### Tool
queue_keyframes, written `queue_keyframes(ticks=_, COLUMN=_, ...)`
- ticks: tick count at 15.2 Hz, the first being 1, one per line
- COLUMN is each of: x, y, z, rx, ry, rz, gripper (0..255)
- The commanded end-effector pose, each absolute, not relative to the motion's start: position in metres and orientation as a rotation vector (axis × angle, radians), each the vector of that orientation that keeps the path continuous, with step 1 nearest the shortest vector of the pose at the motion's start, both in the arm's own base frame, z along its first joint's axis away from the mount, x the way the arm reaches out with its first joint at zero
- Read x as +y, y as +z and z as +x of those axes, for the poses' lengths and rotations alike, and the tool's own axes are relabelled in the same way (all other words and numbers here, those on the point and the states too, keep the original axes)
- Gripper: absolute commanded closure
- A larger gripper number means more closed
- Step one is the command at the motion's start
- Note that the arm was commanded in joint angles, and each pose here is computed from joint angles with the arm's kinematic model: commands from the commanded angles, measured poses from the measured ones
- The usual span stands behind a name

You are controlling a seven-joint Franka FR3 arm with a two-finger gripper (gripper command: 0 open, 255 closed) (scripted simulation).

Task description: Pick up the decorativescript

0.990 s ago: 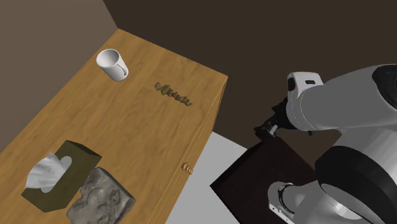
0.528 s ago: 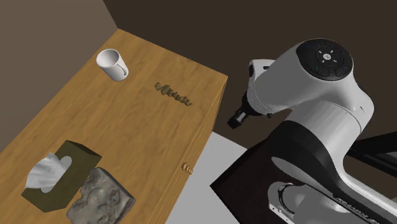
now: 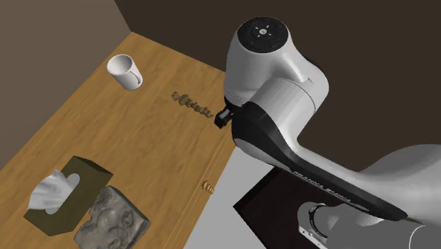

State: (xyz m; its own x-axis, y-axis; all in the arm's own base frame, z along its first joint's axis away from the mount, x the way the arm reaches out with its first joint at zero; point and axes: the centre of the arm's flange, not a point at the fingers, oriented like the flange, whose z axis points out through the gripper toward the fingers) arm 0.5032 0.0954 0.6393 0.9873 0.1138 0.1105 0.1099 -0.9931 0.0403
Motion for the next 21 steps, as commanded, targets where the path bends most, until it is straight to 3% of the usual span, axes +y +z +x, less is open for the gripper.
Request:
queue_keyframes(ticks=1, x=0.105, y=0.636, z=0.529, rx=0.173, ry=0.148, rz=3.103, gripper=0)
queue_keyframes(ticks=10, x=0.154, y=0.614, z=0.645, rx=0.17, ry=0.031, rz=3.12, gripper=0)
queue_keyframes(ticks=20, x=0.154, y=0.574, z=0.645, rx=0.17, ry=0.031, rz=3.12, gripper=0)
queue_keyframes(ticks=21, x=0.154, y=0.574, z=0.645, rx=0.17, ry=0.031, rz=3.12, gripper=255)
